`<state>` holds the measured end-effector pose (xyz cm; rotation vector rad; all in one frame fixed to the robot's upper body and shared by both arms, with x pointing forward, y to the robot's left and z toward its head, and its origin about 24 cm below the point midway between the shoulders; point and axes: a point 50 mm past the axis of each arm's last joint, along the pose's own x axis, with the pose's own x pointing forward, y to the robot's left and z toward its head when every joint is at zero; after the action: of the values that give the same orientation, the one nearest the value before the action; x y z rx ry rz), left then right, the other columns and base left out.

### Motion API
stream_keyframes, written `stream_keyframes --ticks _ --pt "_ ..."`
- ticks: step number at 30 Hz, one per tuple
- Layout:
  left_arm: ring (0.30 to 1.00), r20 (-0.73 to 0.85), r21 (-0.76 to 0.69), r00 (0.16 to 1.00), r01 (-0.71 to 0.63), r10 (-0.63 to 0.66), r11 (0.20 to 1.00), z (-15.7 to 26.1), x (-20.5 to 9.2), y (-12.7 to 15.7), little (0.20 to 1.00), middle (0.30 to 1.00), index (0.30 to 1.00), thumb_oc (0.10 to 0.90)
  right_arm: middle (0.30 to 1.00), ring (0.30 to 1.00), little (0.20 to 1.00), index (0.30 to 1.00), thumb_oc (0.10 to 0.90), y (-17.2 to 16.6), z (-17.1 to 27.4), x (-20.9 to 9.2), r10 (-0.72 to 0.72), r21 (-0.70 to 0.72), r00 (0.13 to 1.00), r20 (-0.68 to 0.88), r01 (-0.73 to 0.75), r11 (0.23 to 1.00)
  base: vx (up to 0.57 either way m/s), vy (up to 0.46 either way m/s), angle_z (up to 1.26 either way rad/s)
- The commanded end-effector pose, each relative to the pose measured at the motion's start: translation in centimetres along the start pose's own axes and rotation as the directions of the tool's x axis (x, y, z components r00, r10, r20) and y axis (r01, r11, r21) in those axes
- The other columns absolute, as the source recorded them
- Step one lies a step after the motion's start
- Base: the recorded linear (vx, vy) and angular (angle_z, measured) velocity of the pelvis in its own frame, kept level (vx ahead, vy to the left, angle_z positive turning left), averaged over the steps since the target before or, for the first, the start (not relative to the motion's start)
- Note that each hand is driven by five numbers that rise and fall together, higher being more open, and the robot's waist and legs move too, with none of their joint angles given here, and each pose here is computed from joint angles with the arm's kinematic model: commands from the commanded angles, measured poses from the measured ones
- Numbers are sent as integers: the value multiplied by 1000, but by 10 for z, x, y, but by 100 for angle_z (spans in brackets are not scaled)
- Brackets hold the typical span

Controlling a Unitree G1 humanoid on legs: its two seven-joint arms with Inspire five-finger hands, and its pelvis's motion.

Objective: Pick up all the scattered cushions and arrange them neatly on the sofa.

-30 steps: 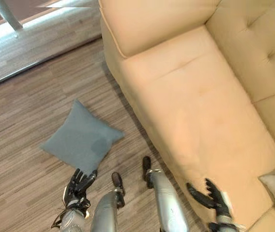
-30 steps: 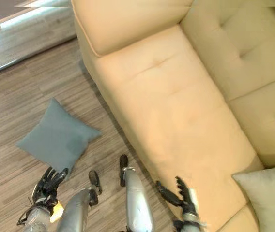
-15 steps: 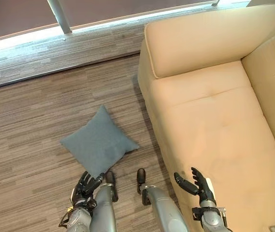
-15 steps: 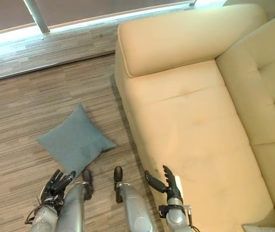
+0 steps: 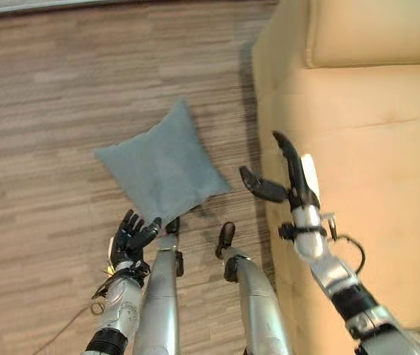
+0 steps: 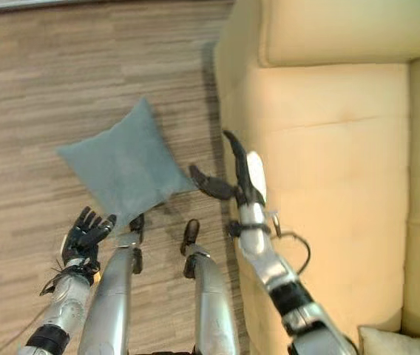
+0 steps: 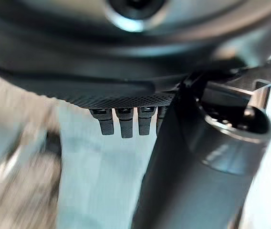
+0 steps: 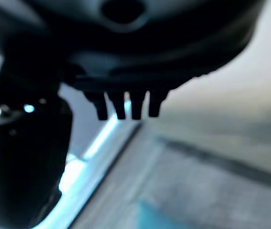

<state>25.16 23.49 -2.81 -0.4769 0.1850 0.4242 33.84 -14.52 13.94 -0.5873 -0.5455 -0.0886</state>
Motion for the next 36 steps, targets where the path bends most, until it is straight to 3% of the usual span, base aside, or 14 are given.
stream_keyframes --ticks 1,5,8,14,17,25,30,34,35,36 --pt "900 49 -47 999 -13 15 999 1 -12 11 900 900 900 800 900 900 900 900 800 -21 16 26 -59 -103 992 113 71 992 -41 -14 10" --pt "900 4 -59 1000 -16 16 998 -8 -11 11 900 900 900 800 900 900 900 900 800 -20 18 51 -13 -211 994 112 37 977 -17 -3 8" --pt "900 -26 -76 999 36 -38 997 -11 -6 -3 900 900 900 800 900 900 900 900 800 -24 2 73 0 -327 1000 -7 -3 945 -10 7 13" --pt "900 -47 -152 994 86 -94 985 -13 2 -26 900 900 900 800 900 900 900 900 800 -45 -16 89 -39 -479 990 -136 -31 877 8 -26 17" --pt "900 -79 -147 996 37 -49 988 -20 5 -23 900 900 900 800 900 900 900 900 800 -61 -27 92 -86 -580 975 -206 -51 813 67 -76 16" --pt "900 -31 -160 999 -12 7 987 -3 24 -32 900 900 900 800 900 900 900 900 800 -81 -25 100 -187 -564 952 -241 20 826 71 -39 14" --pt "900 -54 -129 997 -59 53 990 -7 26 -22 900 900 900 800 900 900 900 900 800 -75 -8 114 -153 -552 961 -230 1 834 53 -11 2" --pt "900 -1 -156 1000 -28 28 987 7 36 -39 900 900 900 800 900 900 900 900 800 -65 11 124 -89 -408 977 -193 3 913 38 -5 12" --pt "900 12 -168 1000 -17 19 986 11 39 -44 900 900 900 800 853 853 853 853 769 -54 22 128 -37 -368 986 -160 -25 930 31 12 14" --pt "900 12 -169 1000 -17 19 985 11 39 -45 900 900 900 800 853 853 853 853 769 -54 22 128 -36 -368 987 -159 -25 930 22 4 9"
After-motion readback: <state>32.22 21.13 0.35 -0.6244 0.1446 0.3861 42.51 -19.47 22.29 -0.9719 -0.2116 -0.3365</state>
